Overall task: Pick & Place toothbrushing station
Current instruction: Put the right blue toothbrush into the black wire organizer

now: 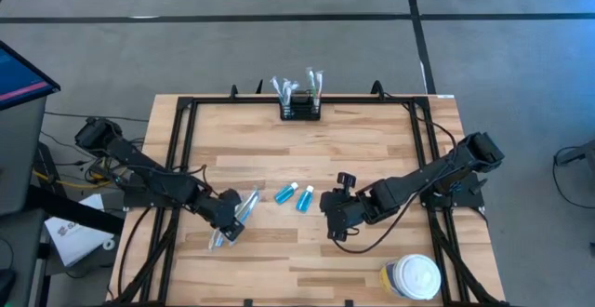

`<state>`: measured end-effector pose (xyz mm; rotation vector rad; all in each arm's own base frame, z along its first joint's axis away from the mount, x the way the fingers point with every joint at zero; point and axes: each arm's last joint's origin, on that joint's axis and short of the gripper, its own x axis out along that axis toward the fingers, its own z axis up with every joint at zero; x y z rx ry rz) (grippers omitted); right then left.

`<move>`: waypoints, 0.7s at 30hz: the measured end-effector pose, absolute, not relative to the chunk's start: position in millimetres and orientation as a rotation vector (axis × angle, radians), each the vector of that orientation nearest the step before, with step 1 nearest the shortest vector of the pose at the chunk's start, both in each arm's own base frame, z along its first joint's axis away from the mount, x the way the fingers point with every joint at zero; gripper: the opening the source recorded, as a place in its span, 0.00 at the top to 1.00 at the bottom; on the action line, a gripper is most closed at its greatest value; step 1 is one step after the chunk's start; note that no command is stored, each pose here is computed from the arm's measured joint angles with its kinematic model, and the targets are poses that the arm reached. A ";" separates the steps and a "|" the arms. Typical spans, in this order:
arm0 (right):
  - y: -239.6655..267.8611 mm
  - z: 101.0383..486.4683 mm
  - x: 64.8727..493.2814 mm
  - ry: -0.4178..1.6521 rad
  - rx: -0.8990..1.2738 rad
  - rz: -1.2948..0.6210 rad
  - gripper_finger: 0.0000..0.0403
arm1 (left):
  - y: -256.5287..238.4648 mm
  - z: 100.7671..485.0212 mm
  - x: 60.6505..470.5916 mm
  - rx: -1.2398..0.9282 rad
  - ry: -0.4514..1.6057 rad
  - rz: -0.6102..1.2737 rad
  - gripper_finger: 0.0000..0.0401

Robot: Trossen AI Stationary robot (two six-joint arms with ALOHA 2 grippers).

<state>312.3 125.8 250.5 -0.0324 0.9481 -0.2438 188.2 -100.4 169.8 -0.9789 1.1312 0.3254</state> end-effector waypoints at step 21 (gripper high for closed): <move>125.4 250.5 312.4 0.947 -0.032 -0.247 0.72 | -99.2 149.0 197.7 -1.034 1.260 0.383 0.82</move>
